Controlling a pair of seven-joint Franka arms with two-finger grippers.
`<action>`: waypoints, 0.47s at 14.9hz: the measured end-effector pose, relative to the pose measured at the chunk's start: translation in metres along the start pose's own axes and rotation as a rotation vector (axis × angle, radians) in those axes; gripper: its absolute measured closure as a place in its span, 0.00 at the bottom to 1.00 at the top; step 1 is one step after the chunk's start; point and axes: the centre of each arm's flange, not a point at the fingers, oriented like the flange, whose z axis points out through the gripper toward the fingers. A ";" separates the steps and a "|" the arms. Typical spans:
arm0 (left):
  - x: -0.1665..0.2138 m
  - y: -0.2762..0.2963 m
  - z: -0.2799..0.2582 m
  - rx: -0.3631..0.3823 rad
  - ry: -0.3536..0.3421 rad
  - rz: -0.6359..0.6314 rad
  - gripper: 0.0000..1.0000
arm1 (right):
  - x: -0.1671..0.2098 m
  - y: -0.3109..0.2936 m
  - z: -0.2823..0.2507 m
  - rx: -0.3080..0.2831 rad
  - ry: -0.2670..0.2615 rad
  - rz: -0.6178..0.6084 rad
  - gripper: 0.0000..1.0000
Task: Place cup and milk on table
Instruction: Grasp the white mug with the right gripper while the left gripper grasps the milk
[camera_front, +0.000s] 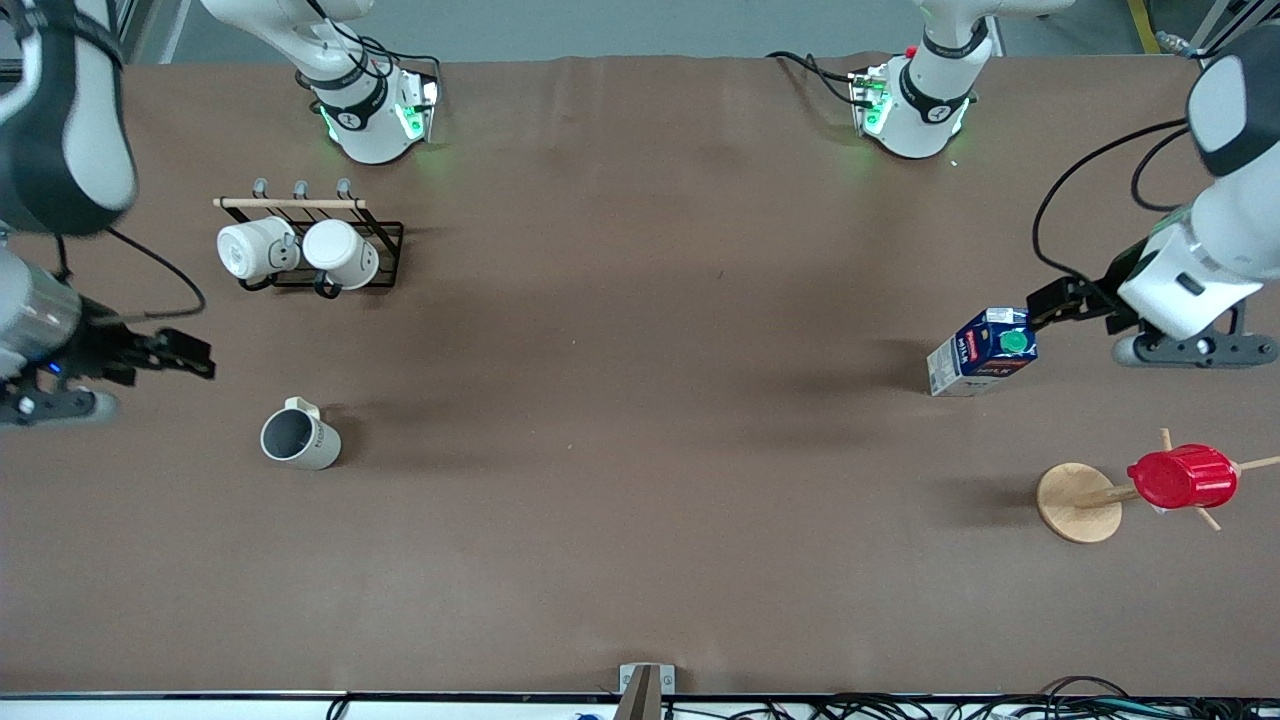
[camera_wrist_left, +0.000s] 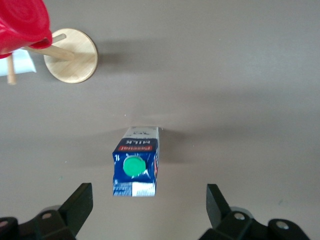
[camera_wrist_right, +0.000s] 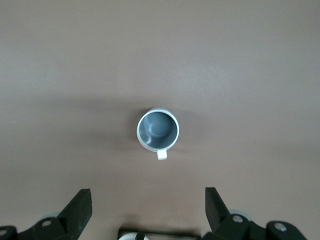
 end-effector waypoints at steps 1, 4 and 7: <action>0.001 -0.001 0.012 0.000 -0.002 -0.002 0.00 | 0.004 0.003 0.026 -0.003 0.001 -0.010 0.00; -0.001 -0.006 0.051 0.001 -0.008 -0.010 0.00 | 0.005 0.016 0.090 -0.012 0.012 -0.049 0.00; -0.006 -0.019 0.083 0.003 -0.008 -0.033 0.00 | 0.003 0.027 0.144 -0.020 0.012 -0.063 0.00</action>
